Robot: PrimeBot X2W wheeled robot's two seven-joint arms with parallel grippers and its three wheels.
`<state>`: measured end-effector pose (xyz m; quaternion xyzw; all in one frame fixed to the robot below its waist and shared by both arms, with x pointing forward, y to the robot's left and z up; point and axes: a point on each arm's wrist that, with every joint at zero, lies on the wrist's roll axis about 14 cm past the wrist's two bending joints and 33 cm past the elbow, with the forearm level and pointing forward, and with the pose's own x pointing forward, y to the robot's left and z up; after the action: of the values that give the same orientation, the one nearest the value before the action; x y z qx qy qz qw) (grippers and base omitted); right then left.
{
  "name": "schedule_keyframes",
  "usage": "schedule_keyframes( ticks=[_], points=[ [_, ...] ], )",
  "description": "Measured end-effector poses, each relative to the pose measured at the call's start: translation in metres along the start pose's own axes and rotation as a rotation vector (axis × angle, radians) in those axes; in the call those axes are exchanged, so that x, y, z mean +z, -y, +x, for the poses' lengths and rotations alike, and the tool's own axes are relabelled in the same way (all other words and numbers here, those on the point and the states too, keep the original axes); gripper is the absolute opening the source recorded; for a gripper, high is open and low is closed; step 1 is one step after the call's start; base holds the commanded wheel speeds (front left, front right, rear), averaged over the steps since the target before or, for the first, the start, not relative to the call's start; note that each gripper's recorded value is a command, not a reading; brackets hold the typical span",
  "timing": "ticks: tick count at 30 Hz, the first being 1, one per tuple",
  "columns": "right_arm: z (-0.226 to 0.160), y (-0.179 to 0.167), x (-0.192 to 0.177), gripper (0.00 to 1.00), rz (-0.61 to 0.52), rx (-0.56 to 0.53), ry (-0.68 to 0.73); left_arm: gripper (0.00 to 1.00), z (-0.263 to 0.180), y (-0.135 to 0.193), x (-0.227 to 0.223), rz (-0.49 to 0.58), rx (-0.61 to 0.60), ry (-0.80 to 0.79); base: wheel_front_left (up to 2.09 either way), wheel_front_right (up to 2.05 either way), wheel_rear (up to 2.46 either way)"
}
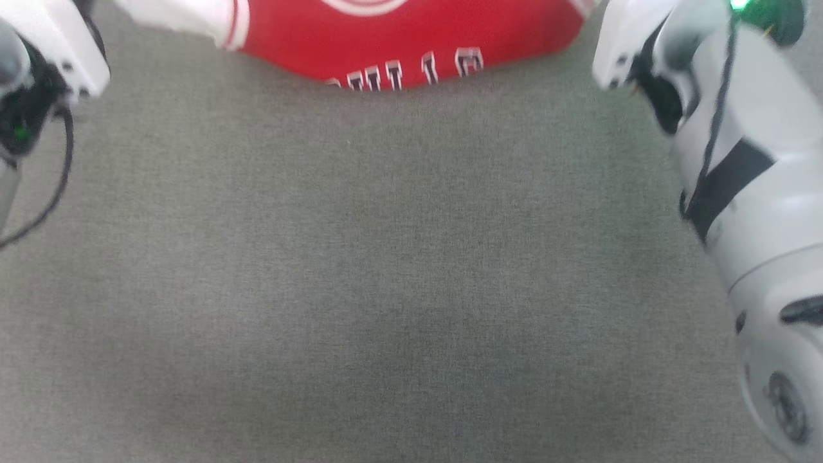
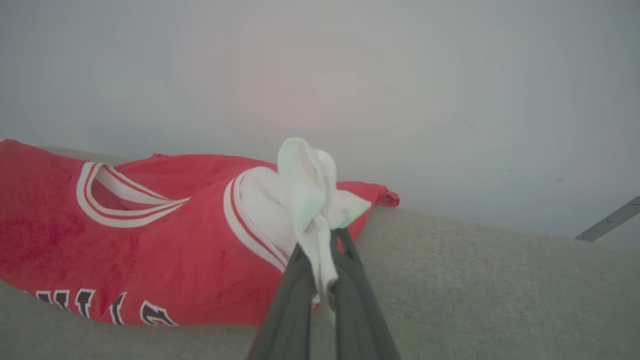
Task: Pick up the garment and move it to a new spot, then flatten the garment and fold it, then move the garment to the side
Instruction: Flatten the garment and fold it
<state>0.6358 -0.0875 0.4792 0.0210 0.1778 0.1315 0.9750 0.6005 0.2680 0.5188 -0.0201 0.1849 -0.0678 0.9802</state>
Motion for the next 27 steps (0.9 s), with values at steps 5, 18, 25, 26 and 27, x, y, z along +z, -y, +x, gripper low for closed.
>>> schedule_keyframes(
  ticks=[5, 18, 25, 26, 27],
  points=[
    [-0.021, -0.014, -0.038, 0.0, 0.028, 0.034, -0.142, 0.0, -0.028, -0.008, -0.042, -0.032, 0.003, -0.158, 0.0, 0.0, 0.0],
    [-0.088, -0.013, -0.107, 0.0, -0.009, 0.086, -0.392, 0.0, -0.099, 0.003, -0.121, -0.075, -0.033, -0.4, 0.0, 0.0, 0.0],
    [-0.138, 0.017, -0.135, 0.0, -0.014, 0.087, -0.48, 0.0, -0.145, 0.01, -0.16, -0.088, -0.025, -0.519, 0.0, 0.0, 0.0],
    [-0.143, 0.019, -0.137, 0.0, -0.003, 0.088, -0.487, 0.0, -0.151, 0.011, -0.165, -0.098, -0.022, -0.534, 0.0, 0.0, 0.0],
    [-0.149, 0.022, -0.139, 0.0, 0.004, 0.089, -0.495, 0.0, -0.156, 0.012, -0.17, -0.104, -0.018, -0.549, 0.0, 0.0, 0.0]
  ],
)
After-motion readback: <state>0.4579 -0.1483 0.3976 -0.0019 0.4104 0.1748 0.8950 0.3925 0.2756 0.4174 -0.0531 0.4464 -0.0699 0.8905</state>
